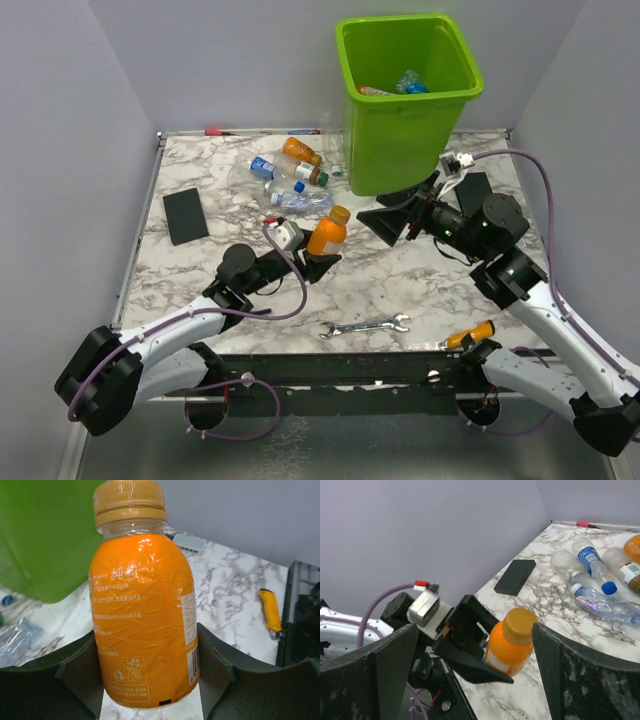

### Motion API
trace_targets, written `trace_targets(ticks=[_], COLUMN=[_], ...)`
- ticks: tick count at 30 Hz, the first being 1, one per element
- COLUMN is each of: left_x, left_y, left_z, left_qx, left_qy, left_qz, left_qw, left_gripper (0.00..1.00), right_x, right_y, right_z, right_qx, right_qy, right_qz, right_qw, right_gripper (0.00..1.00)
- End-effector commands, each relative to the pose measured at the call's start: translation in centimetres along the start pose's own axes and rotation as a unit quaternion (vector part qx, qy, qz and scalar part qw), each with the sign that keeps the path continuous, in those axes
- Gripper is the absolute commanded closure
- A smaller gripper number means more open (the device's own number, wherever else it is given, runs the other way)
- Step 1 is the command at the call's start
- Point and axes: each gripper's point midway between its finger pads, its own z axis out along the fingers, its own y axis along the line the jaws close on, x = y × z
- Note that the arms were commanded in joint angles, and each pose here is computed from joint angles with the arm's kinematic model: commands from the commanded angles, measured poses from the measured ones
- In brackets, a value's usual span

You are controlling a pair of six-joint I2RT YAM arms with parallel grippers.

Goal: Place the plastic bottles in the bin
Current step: Pick up the plastic bottle at the center of the board.

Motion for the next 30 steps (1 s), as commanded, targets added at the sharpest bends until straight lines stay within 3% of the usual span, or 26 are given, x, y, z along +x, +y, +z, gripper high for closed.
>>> trace_targets(ticks=[1,9,23,30], left_x=[-6.2,-5.8,-5.9,-5.7], left_y=[-4.1,-5.3,-4.0,-3.9], left_z=[0.0,-0.2,-0.2,-0.1], left_qx=[0.091,0.1,0.056,0.054], left_qy=[-0.121,-0.122,-0.129,-0.125], left_qz=[0.023,0.034,0.049,0.047], left_qw=[0.988,0.987,0.989,0.99], left_gripper=[0.69,0.69,0.7,0.7], right_x=[-1.1,1.2,4.4,6.1], right_y=[0.8,0.5,-1.3,-0.9], right_z=[1.5,4.9,4.8,5.3], right_qx=[-0.024,0.023,0.072,0.057], right_qy=[-0.016,0.007,0.048,0.089], right_qz=[0.004,0.006,0.028,0.039], right_qw=[1.0,1.0,0.996,0.994], right_gripper=[0.0,0.02,0.28,0.25])
